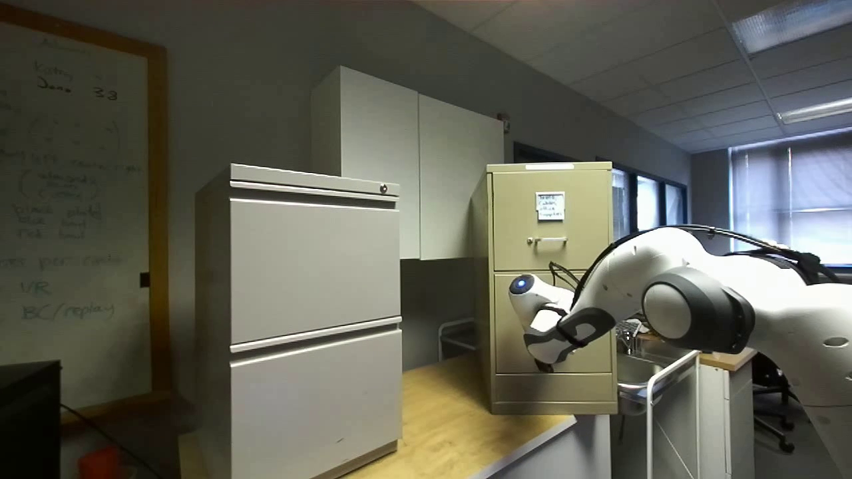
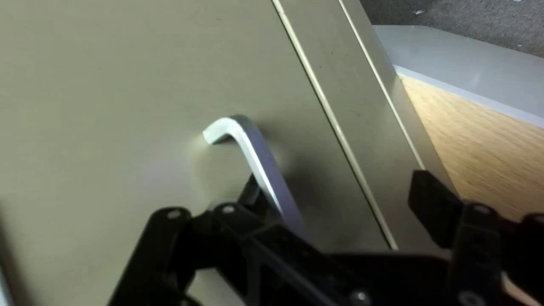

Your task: Open the bottom drawer of the cabinet to the right.

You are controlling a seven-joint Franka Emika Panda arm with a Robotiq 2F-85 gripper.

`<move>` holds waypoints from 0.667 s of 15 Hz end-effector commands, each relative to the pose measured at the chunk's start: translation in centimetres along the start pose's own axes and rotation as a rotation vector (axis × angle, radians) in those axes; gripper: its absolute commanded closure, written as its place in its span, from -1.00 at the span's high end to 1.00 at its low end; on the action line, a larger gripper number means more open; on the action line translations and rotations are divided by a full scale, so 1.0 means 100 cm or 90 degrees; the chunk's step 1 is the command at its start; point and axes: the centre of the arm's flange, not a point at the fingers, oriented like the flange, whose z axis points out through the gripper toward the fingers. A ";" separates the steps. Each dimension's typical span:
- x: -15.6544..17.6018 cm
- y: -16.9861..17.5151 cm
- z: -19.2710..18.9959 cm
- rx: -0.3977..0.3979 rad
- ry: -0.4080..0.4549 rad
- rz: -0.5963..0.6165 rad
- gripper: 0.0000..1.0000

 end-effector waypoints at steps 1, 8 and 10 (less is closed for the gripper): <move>0.007 0.000 0.003 0.030 -0.009 -0.013 0.09; 0.002 0.015 -0.011 0.081 -0.035 -0.028 -0.90; -0.003 0.013 -0.012 0.104 -0.043 -0.033 -0.91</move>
